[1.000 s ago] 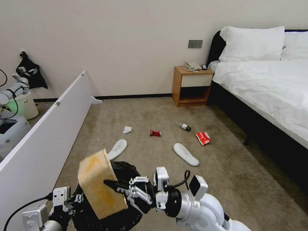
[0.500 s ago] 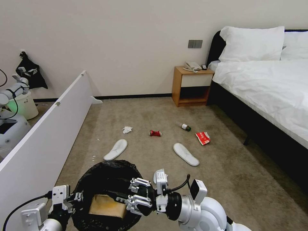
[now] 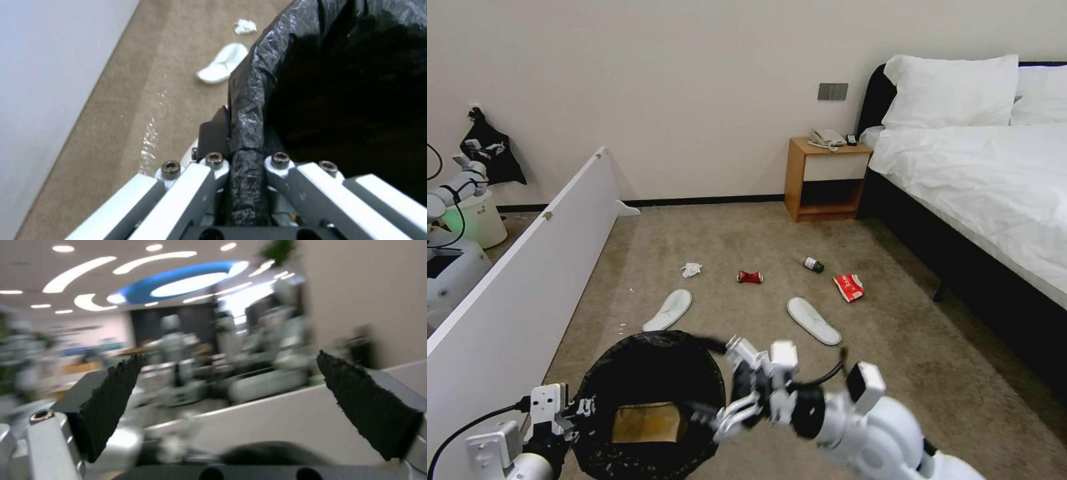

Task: Pick up the trash bin, then pick up the garbage from the floor and place it into the trash bin.

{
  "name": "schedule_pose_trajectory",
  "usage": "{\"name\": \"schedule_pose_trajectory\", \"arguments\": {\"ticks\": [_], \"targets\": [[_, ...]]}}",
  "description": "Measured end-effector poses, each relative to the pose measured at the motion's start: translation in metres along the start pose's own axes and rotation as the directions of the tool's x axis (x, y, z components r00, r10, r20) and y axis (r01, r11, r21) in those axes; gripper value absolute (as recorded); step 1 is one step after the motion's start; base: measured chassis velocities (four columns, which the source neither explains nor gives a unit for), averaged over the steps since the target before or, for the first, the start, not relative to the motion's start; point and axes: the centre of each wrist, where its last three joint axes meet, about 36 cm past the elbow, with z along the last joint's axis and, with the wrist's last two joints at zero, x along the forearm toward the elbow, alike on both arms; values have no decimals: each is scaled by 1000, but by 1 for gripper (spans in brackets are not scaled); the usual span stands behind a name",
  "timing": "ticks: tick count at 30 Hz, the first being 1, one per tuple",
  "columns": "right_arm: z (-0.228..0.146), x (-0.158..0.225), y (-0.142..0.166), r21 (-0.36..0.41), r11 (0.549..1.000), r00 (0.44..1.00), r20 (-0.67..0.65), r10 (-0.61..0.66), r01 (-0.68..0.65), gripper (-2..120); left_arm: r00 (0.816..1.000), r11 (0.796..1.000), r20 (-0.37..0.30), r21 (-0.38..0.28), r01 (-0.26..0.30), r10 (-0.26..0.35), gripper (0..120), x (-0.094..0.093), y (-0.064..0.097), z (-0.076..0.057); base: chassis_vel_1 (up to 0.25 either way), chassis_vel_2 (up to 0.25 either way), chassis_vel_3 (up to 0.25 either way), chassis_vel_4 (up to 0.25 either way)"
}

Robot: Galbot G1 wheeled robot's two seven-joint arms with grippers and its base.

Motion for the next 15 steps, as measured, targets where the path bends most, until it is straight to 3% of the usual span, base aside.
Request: {"name": "schedule_pose_trajectory", "arguments": {"ticks": [1, 2, 4, 5, 7, 9, 10, 11, 12, 13, 15], "targets": [[-8, 16, -6, 53, 993, 994, 1, 105, -105, 100, 1000, 1000, 9, 2, 1, -1, 3, 0, 2, -3, 0, 0, 0, 0], [-8, 16, -6, 53, 993, 994, 1, 105, -105, 100, 1000, 1000, 9, 2, 1, -1, 3, 0, 2, -3, 0, 0, 0, 0], [-11, 45, -7, 158, 938, 950, -10, 313, -307, 100, 999, 1000, 31, -2, 10, -10, 3, -2, 5, -8, 0, 0, 0, 0], [-11, 45, -7, 158, 938, 950, -10, 313, -307, 100, 999, 1000, 31, -2, 10, -10, 3, -2, 5, -8, 0, 0, 0, 0], [-5, 65, 0, 225, 867, 888, -18, 460, -444, 100, 999, 1000, 35, -6, 20, -20, 3, -5, 8, -8, 0, 0, 0, 0], [-4, 70, 2, 244, 841, 865, -20, 502, -482, 100, 999, 1000, 34, -8, 25, -25, 3, -6, 9, -7, 0, 0, 0, 0], [0, 85, 8, 301, 752, 785, -20, 620, -586, 100, 999, 999, 35, -15, 38, -37, 3, -9, 12, -5, 0, 0, 0, 0], [0, 85, 8, 301, 752, 785, -20, 620, -586, 100, 999, 999, 35, -15, 38, -37, 3, -9, 12, -5, 0, 0, 0, 0], [0, 91, 9, 328, 709, 746, -17, 666, -625, 100, 999, 999, 34, -16, 41, -40, 3, -10, 12, -5, 0, 0, 0, 0], [0, 91, 9, 328, 709, 746, -17, 666, -625, 100, 999, 999, 34, -16, 41, -40, 3, -10, 12, -5, 0, 0, 0, 0], [4, 108, 15, 379, 595, 633, -30, 773, -709, 100, 998, 998, 40, -19, 54, -53, 3, -14, 14, -3, 0, 0, 0, 0]]}}
